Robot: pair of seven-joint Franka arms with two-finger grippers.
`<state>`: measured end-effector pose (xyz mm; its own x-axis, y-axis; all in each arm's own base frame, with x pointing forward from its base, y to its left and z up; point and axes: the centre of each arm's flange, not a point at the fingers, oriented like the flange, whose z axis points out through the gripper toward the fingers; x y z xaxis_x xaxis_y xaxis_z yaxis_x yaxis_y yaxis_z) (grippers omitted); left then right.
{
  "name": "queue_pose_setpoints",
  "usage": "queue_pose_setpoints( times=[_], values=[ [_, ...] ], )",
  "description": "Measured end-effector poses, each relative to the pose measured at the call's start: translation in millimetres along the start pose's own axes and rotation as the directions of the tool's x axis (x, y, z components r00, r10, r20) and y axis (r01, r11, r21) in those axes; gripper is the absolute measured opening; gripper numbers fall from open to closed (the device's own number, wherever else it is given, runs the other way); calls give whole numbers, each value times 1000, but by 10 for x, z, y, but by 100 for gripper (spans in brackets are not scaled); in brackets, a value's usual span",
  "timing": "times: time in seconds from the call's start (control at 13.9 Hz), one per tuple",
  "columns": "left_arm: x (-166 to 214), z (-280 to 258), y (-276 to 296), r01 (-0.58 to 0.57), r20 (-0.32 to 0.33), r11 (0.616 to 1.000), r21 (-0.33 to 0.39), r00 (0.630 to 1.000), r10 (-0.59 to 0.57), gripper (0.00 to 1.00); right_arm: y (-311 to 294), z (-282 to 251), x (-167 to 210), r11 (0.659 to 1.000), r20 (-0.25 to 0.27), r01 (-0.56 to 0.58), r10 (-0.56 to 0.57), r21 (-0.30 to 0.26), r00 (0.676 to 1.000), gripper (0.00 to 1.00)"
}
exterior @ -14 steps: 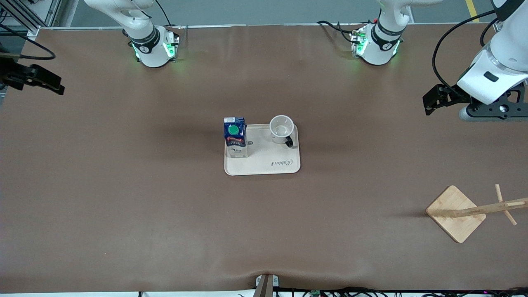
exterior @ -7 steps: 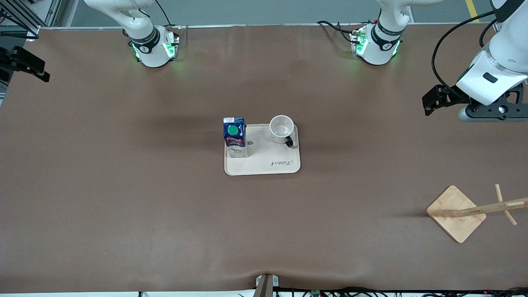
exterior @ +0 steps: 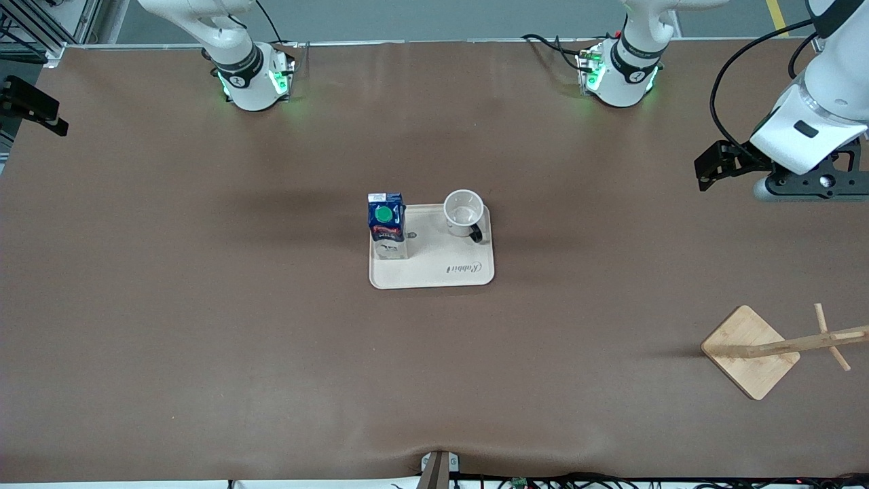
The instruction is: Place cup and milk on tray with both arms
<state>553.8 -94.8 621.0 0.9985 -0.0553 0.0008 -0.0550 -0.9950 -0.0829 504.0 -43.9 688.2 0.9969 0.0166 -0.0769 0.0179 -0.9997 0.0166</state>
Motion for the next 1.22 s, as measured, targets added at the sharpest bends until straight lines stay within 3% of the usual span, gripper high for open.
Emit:
queue_pose_setpoints(
  times=[0.36,0.65,1.22],
  values=[
    [1,1,0,0,0,1000,0,1000,0,100,60,-3,-9,999,-3,51,-51,14,999,100],
    [2,0,0,0,-1,1000,0,1000,0,100,155,-4,-21,995,-16,37,-36,88,999,100],
    [5,-2,-7,2,-3,1000,0,1000,-2,100,197,-1,-27,997,-13,33,-32,72,999,100]
  ],
)
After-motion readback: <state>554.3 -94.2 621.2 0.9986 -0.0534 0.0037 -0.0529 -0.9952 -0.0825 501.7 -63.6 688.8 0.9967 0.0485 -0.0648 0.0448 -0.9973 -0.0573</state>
